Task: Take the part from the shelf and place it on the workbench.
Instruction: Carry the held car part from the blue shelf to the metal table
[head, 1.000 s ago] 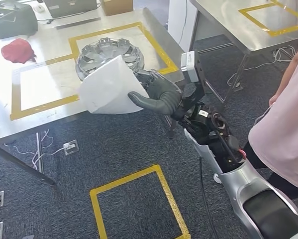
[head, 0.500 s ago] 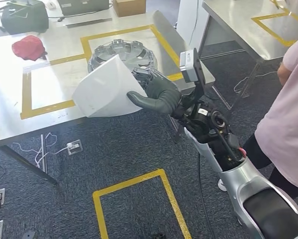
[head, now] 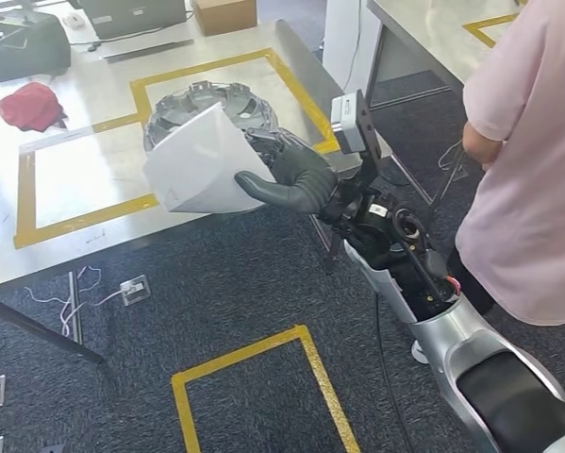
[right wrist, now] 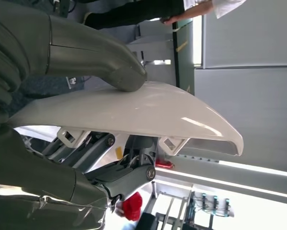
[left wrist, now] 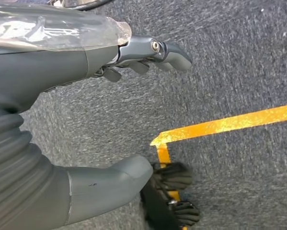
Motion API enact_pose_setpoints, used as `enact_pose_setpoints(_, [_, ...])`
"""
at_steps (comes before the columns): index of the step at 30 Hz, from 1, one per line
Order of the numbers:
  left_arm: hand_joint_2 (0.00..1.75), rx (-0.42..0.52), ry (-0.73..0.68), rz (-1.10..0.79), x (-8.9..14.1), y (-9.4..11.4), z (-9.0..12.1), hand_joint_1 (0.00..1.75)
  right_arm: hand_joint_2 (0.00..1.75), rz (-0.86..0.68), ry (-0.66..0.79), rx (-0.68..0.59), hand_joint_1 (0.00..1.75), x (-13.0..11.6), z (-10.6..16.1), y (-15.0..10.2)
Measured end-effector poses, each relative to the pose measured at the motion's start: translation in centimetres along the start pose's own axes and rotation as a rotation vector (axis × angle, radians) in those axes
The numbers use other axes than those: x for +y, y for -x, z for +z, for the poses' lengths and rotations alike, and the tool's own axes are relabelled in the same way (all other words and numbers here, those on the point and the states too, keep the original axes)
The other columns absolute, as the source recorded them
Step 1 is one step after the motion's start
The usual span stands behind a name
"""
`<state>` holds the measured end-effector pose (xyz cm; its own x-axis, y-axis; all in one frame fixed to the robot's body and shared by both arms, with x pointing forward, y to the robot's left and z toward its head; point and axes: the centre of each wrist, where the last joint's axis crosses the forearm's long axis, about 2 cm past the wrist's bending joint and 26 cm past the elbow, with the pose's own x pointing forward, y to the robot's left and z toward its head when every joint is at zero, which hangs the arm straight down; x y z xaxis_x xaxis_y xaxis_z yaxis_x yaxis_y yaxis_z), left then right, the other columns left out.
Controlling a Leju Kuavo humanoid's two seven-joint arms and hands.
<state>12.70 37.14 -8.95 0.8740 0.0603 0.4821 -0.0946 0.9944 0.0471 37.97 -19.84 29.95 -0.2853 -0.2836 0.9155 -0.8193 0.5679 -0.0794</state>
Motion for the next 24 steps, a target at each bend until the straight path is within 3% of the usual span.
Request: enact_pose_setpoints(24, [1.75, 0.006, 0.008, -0.003, 0.71, -0.35, -0.01, 0.00, 1.75, -0.003, 0.008, 0.003, 1.75, 0.05, -0.01, -0.03])
